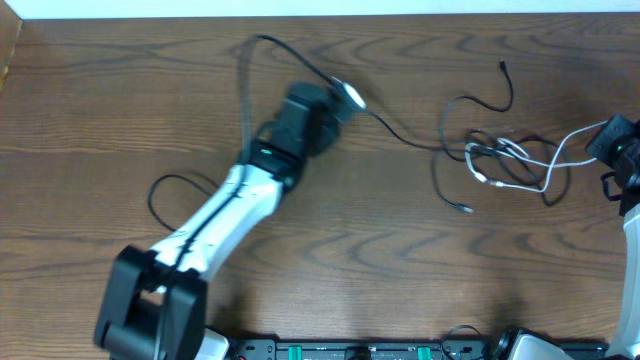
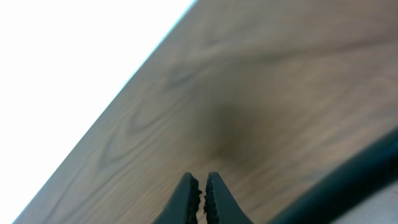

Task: Untangle cables

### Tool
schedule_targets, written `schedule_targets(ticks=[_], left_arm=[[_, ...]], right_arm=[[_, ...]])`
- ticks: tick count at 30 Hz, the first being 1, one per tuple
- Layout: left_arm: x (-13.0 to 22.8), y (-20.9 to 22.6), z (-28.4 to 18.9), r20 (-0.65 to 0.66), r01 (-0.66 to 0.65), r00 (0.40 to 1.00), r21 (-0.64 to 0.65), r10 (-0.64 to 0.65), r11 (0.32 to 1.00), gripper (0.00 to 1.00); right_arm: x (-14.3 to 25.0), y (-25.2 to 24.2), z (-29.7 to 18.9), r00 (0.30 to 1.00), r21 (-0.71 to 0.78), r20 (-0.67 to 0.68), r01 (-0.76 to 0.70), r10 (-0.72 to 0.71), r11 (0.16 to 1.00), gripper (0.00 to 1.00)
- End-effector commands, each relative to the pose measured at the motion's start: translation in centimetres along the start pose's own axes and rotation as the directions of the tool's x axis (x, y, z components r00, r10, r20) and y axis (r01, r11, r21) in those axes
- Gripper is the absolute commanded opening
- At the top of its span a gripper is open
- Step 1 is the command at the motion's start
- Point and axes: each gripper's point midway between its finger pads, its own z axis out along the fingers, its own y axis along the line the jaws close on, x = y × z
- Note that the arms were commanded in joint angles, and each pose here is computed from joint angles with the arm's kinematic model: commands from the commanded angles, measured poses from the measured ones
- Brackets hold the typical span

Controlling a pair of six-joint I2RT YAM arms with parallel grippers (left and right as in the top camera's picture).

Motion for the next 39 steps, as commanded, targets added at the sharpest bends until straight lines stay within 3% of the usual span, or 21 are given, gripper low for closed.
schedule_targets(ticks=[1,2,7,12,14,19,25,31,33,36,39], left_arm=[[1.1,8.0,-2.7,0.04,0.277,0.961,-0.174,-0.274,0.945,0.08],[2.5,11.3,-3.8,0.06,0.362,0.932,-0.236,-0.358,0.902,0.08],[7.5,19.0,-7.6,0.119,0.54,0.833,-0.393,-0.541,0.745,0.08],[12.9,23.9,-11.1,0.126,0.581,0.778,-0.52,-0.616,0.627,0.08],[14.9,25.2,-12.1,0.137,0.604,0.745,-0.554,-0.653,0.573,0.08],[21.0,28.3,-15.8,0.207,0.674,0.611,-0.643,-0.764,0.364,0.08],[25.6,30.4,-19.4,0.302,0.7,0.506,-0.69,-0.808,0.181,0.08],[27.7,30.9,-21.0,0.321,0.691,0.47,-0.714,-0.822,0.116,0.08],[28.2,31.0,-21.4,0.369,0.715,0.421,-0.697,-0.828,0.053,0.08],[28.5,31.1,-21.8,0.409,0.732,0.381,-0.682,-0.829,0.001,0.08],[28.7,31.1,-21.8,0.406,0.729,0.38,-0.684,-0.831,-0.001,0.08]], right_arm=[[-0.6,0.0,-0.2,1.0,-0.002,0.012,-0.006,0.006,1.0,0.01],[-0.6,0.0,-0.2,1.0,-0.002,0.012,-0.006,0.006,1.0,0.01],[-0.6,0.0,-0.2,1.0,-0.002,0.012,-0.006,0.006,1.0,0.01],[-0.6,0.0,-0.2,1.0,-0.002,0.012,-0.006,0.006,1.0,0.01],[-0.6,0.0,-0.2,1.0,-0.002,0.012,-0.006,0.006,1.0,0.01],[-0.6,0.0,-0.2,1.0,-0.002,0.013,-0.006,0.006,1.0,0.01],[-0.6,0.0,-0.2,1.0,-0.002,0.013,-0.006,0.006,1.0,0.01],[-0.6,0.0,-0.2,1.0,-0.002,0.013,-0.006,0.006,1.0,0.01],[-0.6,-0.1,-0.2,1.0,0.0,0.014,0.01,-0.01,1.0,0.01],[-1.5,-3.9,-0.7,0.996,0.225,0.051,0.057,-0.07,0.973,0.01],[-2.4,-8.3,-2.1,0.993,0.452,0.086,0.029,-0.077,0.892,0.01]])
